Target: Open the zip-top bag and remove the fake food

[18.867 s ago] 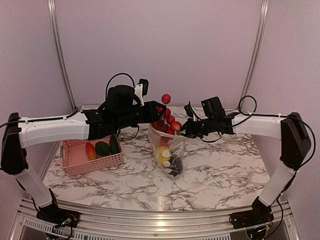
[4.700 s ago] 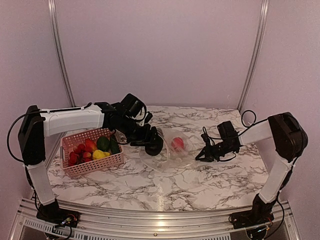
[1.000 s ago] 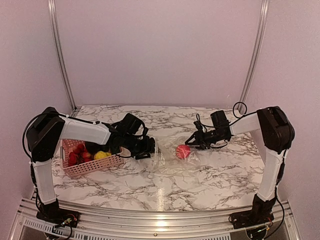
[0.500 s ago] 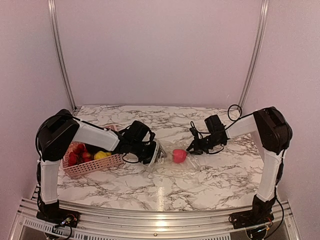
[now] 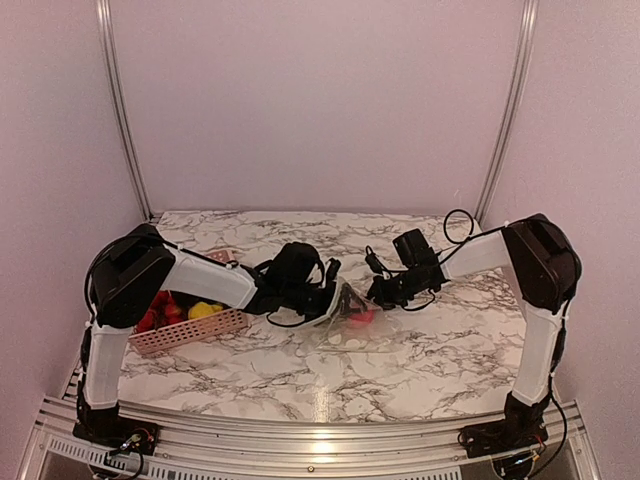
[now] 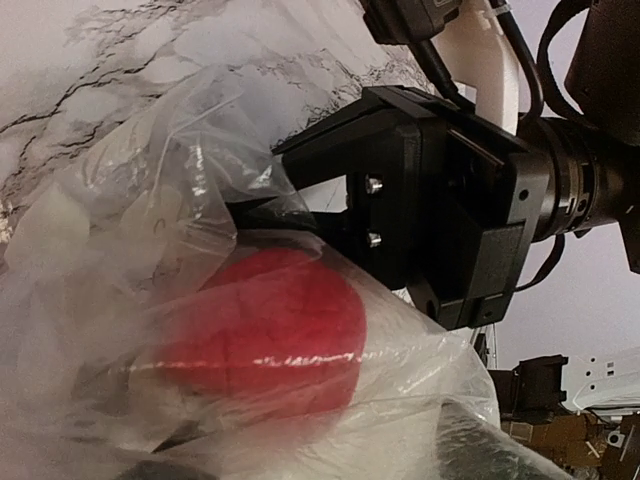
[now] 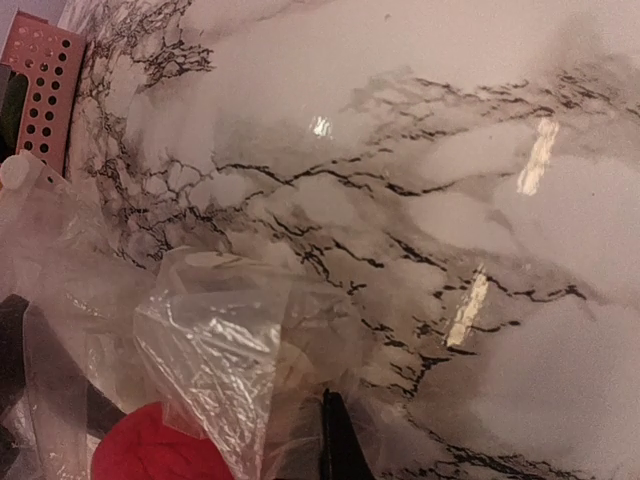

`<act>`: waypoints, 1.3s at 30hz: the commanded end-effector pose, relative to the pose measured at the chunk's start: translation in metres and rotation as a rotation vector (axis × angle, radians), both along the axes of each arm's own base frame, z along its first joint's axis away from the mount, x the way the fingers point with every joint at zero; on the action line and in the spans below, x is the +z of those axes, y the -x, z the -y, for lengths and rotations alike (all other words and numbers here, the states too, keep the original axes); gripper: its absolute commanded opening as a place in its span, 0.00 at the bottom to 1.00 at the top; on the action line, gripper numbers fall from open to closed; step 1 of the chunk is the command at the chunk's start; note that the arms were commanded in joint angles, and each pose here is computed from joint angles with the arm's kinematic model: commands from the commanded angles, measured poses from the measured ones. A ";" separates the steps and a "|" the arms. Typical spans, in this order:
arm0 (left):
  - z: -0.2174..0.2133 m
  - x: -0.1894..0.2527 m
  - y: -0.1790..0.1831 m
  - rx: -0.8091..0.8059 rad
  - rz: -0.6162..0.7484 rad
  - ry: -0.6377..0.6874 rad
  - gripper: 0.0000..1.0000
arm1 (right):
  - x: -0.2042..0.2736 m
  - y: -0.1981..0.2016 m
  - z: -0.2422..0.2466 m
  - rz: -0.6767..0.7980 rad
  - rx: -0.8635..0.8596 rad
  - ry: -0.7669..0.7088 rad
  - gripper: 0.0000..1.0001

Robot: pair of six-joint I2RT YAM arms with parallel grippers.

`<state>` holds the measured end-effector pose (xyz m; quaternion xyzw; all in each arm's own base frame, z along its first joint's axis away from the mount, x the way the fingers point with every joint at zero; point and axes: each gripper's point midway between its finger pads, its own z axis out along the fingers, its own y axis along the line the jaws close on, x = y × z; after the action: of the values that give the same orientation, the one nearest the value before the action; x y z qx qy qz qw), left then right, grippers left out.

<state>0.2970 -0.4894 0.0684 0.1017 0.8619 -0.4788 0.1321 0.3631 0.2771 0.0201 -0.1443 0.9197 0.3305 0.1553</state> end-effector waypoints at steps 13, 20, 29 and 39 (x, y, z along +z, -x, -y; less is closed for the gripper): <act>-0.008 -0.054 0.002 -0.017 0.062 -0.298 0.70 | -0.015 0.039 -0.004 -0.149 -0.020 -0.019 0.00; -0.056 -0.011 0.003 0.085 0.097 -0.322 0.60 | -0.011 0.025 0.035 -0.120 -0.109 -0.017 0.00; -0.135 0.028 0.000 0.224 0.106 -0.351 0.60 | 0.001 0.014 0.069 -0.103 -0.194 -0.082 0.00; -0.274 0.101 -0.024 0.527 0.146 -0.426 0.63 | 0.003 0.016 0.071 -0.102 -0.195 -0.099 0.00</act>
<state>0.3269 -0.2799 0.1641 -0.0222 0.9091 -0.3060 0.2819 0.3482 0.2092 0.0214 -0.0354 0.9183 0.3661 0.1466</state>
